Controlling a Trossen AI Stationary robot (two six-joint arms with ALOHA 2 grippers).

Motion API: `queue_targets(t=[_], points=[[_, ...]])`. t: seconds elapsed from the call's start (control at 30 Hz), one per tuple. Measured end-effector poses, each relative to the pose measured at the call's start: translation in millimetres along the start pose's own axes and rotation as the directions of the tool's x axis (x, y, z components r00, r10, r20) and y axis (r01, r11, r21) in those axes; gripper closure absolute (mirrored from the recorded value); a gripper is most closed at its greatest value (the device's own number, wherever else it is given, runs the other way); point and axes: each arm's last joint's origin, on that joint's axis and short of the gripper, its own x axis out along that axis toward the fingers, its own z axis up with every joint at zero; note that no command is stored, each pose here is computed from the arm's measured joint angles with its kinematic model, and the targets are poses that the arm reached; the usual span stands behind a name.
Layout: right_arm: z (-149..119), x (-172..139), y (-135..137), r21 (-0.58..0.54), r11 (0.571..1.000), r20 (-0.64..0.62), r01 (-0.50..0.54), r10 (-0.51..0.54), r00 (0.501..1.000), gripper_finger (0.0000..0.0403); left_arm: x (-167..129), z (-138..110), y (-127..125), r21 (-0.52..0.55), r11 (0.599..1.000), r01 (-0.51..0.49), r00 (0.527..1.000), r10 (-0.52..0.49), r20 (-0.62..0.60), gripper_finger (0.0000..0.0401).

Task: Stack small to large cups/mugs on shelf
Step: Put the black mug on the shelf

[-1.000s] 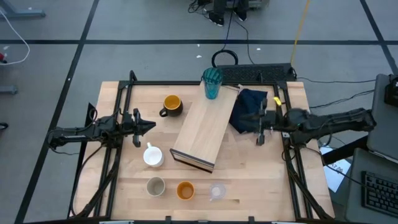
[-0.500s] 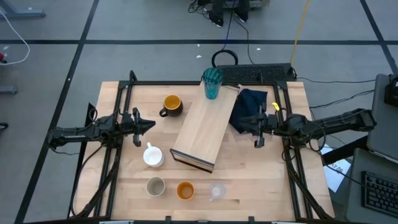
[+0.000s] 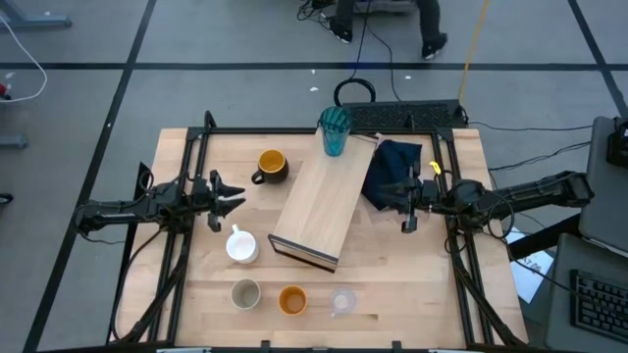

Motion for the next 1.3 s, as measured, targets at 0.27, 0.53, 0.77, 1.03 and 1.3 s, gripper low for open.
queue_targets(t=[0.27, 0.53, 0.77, 1.03, 1.3], points=[[2, 0, 0, 0.004, 1.0, 0.019, 0.001, -0.001, 1.0, 0.0319, 0, 5, 1, -0.106, 0.994, -0.039, 0.997, 0.045, 0.058, 0.0145], [2, 0, 0, 0.005, 1.0, 0.019, 0.001, -0.001, 1.0, 0.0319, 0, -5, 4, -0.08, 0.989, -0.126, 0.991, 0.123, -0.049, 0.013], [2, 0, 0, 0.006, 1.0, 0.02, -0.003, 0.003, 1.0, 0.0319, 9, -19, 11, 0.011, 0.944, -0.331, 0.93, 0.328, -0.164, 0.013], [2, 0, 1, 0.028, 1.0, 0.018, -0.004, 0.003, 1.0, 0.0319, 16, -40, 19, 0.142, 0.874, -0.464, 0.818, 0.485, -0.31, 0.013], [2, 0, 1, 0.026, 1.0, 0.018, -0.004, 0.003, 1.0, 0.0319, 22, -44, 21, 0.258, 0.836, -0.484, 0.781, 0.546, -0.303, 0.013]])
